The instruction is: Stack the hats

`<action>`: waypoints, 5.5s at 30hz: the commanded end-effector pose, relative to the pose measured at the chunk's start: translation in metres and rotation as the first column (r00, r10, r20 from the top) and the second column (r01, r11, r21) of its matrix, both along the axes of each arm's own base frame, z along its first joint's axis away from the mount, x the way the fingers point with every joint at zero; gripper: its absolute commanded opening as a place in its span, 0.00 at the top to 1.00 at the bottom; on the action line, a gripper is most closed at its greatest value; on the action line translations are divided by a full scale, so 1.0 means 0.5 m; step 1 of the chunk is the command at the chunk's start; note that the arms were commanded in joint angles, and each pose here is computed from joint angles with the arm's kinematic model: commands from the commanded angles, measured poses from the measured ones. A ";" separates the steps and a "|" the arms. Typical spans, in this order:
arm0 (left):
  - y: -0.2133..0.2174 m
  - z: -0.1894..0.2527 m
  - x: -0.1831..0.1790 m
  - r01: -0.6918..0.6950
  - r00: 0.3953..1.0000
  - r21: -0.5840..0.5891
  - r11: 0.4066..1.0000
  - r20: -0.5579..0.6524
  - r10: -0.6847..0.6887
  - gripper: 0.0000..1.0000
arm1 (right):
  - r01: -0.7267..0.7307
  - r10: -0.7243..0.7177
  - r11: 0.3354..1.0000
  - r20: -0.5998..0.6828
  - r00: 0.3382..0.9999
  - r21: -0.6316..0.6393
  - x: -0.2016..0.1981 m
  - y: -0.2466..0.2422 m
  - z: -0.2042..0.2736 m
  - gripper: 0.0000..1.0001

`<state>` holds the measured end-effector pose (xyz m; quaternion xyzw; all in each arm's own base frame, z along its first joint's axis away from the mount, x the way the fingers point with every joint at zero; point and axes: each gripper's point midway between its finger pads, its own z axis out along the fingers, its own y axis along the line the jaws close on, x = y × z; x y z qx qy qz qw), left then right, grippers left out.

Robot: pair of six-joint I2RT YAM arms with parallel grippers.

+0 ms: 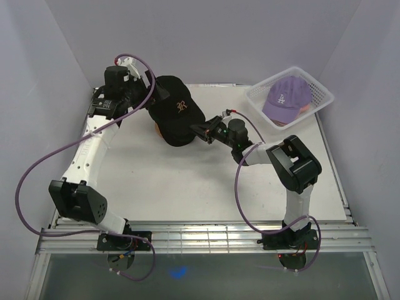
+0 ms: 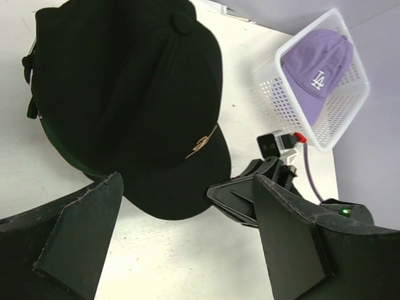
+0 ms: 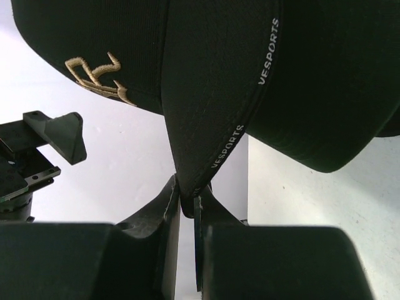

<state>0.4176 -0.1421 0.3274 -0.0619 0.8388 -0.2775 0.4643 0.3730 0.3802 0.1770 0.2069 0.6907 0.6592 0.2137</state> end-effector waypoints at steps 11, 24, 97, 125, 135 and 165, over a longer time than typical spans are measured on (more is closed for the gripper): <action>0.034 -0.029 0.080 -0.076 0.997 0.054 0.996 -0.005 0.077 0.06 | -0.138 0.046 0.955 -0.326 0.944 -0.263 -0.041 0.004 -0.234 0.92; 0.062 -0.138 0.099 -0.138 0.981 0.130 0.982 -0.121 0.154 0.07 | -0.186 0.069 0.945 -0.394 0.917 -0.268 -0.043 0.014 -0.268 0.92; -0.002 0.143 -0.023 0.041 0.992 -0.099 0.994 0.121 -0.029 0.07 | 0.254 -0.649 0.569 -0.238 0.723 -0.782 0.290 -0.745 -0.087 0.08; -0.001 0.114 -0.001 0.017 0.996 -0.064 0.998 0.090 -0.012 0.07 | 0.137 -0.652 0.485 -0.253 0.715 -0.864 0.312 -0.779 -0.252 0.10; 0.001 0.111 -0.001 0.011 0.996 -0.053 0.999 0.091 -0.007 0.07 | 0.313 -0.718 0.406 -0.088 0.690 -0.858 0.317 -0.828 -0.181 0.31; -0.001 0.115 -0.012 0.013 0.995 -0.050 0.999 0.100 -0.008 0.07 | 0.565 -0.774 0.405 0.060 0.631 -0.719 0.300 -0.883 -0.012 0.84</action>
